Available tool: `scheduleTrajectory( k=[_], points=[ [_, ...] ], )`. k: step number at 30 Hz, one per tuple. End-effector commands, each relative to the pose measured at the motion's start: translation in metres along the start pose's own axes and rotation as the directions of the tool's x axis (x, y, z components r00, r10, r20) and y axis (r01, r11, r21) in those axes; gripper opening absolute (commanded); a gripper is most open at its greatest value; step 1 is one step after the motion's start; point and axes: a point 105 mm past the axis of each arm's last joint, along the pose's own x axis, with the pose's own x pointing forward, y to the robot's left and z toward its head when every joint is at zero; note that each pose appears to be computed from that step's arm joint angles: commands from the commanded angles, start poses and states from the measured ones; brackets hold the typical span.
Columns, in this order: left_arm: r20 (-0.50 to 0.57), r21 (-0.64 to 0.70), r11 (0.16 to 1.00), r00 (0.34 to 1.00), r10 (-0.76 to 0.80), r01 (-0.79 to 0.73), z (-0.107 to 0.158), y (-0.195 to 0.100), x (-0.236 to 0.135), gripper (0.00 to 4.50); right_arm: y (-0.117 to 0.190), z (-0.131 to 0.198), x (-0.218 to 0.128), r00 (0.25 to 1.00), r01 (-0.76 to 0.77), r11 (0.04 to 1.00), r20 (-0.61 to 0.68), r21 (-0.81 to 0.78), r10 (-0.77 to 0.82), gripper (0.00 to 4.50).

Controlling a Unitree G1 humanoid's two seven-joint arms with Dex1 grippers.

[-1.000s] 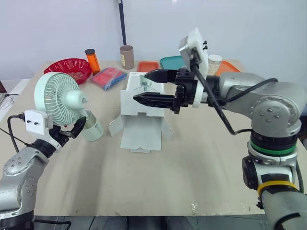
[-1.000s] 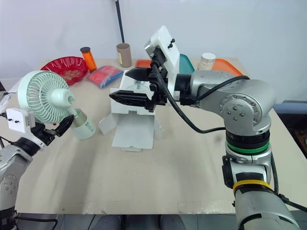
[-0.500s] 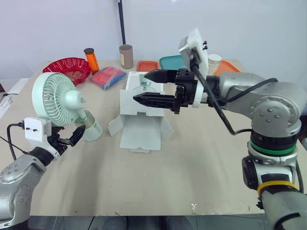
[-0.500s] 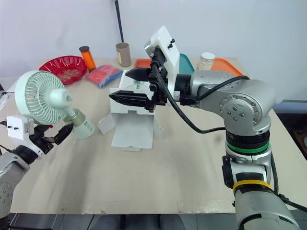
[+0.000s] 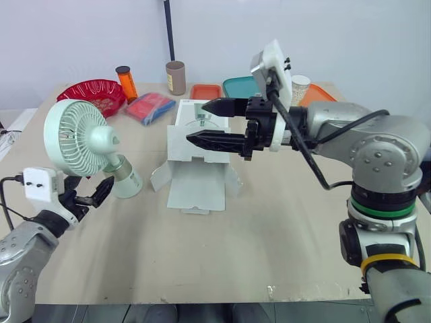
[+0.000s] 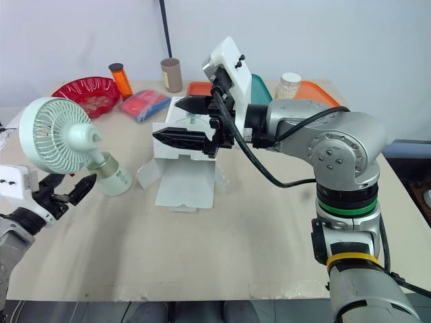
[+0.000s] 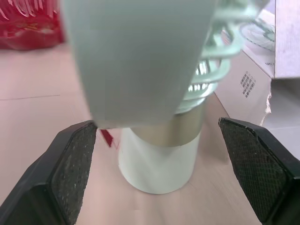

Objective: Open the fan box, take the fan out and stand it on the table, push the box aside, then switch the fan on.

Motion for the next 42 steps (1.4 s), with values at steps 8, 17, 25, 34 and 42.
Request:
scheduleTrajectory(
  k=[8, 17, 25, 34, 42],
  points=[
    [-0.046, 0.063, 0.997, 0.998, 0.043, -0.040, 0.009, 0.015, -0.035, 4.40, 0.001, 0.007, 0.001, 0.999, 0.003, 1.000, 0.033, -0.028, -0.002, 4.50],
    [-0.250, 0.058, 0.955, 0.930, -0.268, 0.290, -0.013, -0.015, -0.063, 4.40, -0.028, -0.018, -0.009, 0.983, 0.161, 0.987, -0.085, 0.000, -0.161, 4.50],
    [-0.243, 0.120, 0.750, 0.751, -0.613, 0.651, 0.003, -0.077, -0.052, 4.40, 0.010, -0.067, -0.019, 0.944, 0.259, 0.963, -0.190, -0.081, -0.270, 4.50],
    [-0.100, 0.152, 0.769, 0.784, -0.613, 0.621, 0.026, -0.098, -0.025, 4.40, 0.019, -0.103, -0.022, 0.887, 0.349, 0.927, -0.273, -0.135, -0.373, 4.50],
    [-0.021, 0.105, 0.843, 0.848, -0.529, 0.528, 0.021, -0.115, -0.025, 4.40, -0.001, -0.105, -0.015, 0.854, 0.441, 0.889, -0.246, -0.125, -0.459, 4.50]
  ],
)
